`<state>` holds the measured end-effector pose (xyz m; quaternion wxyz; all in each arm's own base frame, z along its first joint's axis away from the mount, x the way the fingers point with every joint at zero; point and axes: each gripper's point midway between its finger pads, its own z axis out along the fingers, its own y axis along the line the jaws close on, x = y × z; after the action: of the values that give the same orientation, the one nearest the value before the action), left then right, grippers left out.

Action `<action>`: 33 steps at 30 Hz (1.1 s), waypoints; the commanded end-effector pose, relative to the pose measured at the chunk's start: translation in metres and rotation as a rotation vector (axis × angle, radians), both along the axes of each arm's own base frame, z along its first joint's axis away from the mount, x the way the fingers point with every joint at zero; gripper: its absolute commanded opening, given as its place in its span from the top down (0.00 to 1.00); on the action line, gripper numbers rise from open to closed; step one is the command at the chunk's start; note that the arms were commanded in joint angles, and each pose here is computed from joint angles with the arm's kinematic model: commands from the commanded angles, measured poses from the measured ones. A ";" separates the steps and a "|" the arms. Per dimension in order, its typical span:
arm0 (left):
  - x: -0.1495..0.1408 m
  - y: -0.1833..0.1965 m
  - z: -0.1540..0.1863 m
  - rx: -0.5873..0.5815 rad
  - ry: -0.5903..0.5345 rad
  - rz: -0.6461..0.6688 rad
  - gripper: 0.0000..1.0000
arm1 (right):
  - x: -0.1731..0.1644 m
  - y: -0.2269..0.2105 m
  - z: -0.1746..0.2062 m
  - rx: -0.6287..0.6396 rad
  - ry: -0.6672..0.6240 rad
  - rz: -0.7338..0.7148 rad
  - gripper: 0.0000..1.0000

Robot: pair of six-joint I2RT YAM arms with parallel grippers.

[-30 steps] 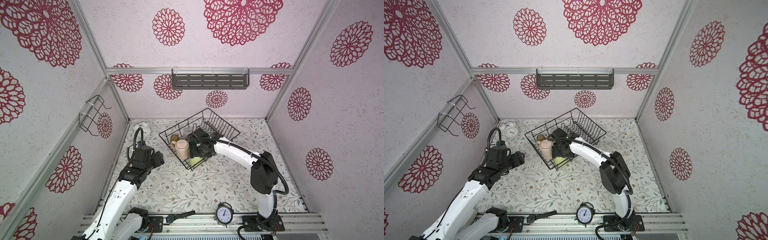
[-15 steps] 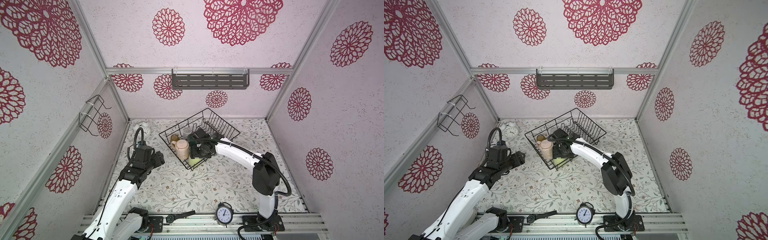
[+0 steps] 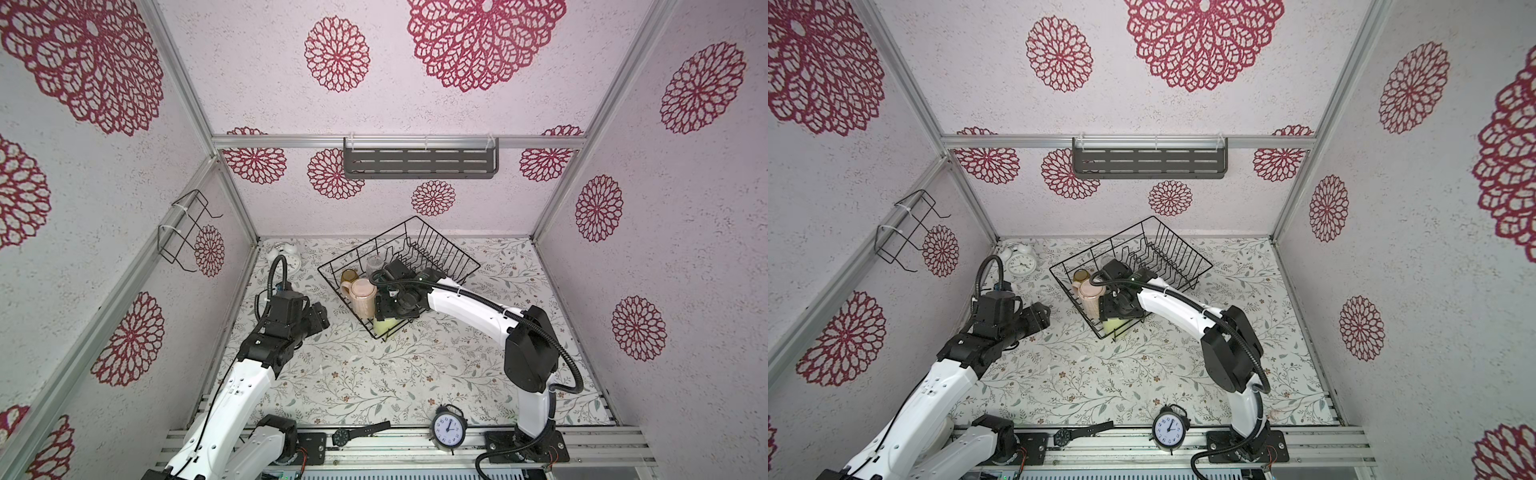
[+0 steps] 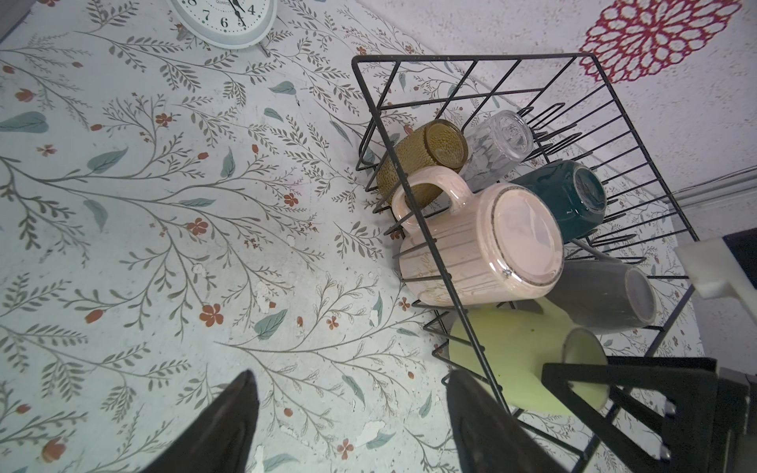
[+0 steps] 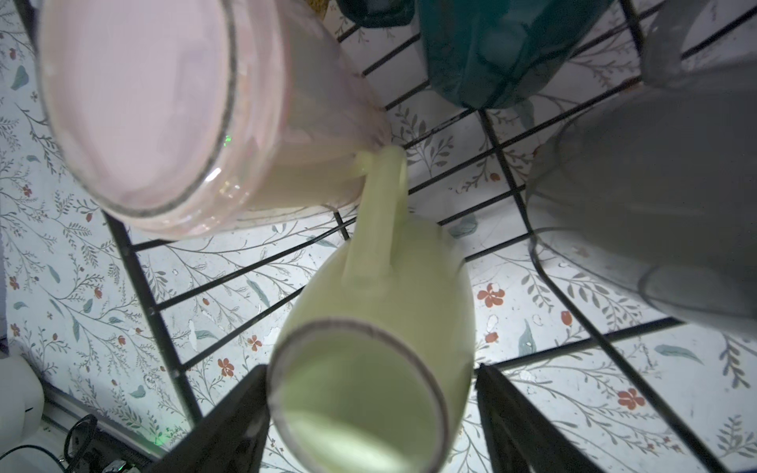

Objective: Load cups into a dish rack
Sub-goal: Place the cup upside down at the dish rack, then reset both arms

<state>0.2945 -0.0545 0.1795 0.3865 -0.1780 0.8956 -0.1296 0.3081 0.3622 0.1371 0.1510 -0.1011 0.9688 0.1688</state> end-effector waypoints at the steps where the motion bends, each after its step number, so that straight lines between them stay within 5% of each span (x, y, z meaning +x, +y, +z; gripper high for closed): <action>1: 0.002 0.004 0.005 -0.004 -0.025 0.021 0.23 | -0.012 -0.002 0.024 0.026 -0.001 0.012 0.17; 12: -0.002 0.017 0.019 0.049 -0.059 0.061 0.23 | -0.003 -0.009 0.078 0.127 -0.179 -0.002 0.15; 17: -0.004 0.031 0.036 0.105 -0.112 0.109 0.17 | 0.007 -0.046 0.125 0.144 -0.406 -0.104 0.15; 19: -0.005 0.035 0.044 0.127 -0.136 0.117 0.15 | 0.010 -0.072 0.152 0.162 -0.555 -0.166 0.01; 23: -0.010 0.045 0.055 0.190 -0.156 0.134 0.02 | 0.010 -0.128 0.198 0.145 -0.862 -0.277 0.01; 26: -0.013 0.063 0.067 0.267 -0.176 0.207 0.03 | 0.005 -0.186 0.215 0.046 -1.064 -0.427 0.01; 28: -0.014 0.080 0.079 0.309 -0.204 0.298 0.03 | 0.002 -0.243 0.214 -0.057 -1.111 -0.638 0.01; 33: -0.016 0.105 0.096 0.374 -0.256 0.459 0.03 | 0.002 -0.340 0.186 -0.132 -1.097 -0.846 0.01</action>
<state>0.2828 0.0250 0.2561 0.5140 -0.2390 0.8222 0.0525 0.3152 0.0738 0.3142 0.6406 0.1399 0.7549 0.0141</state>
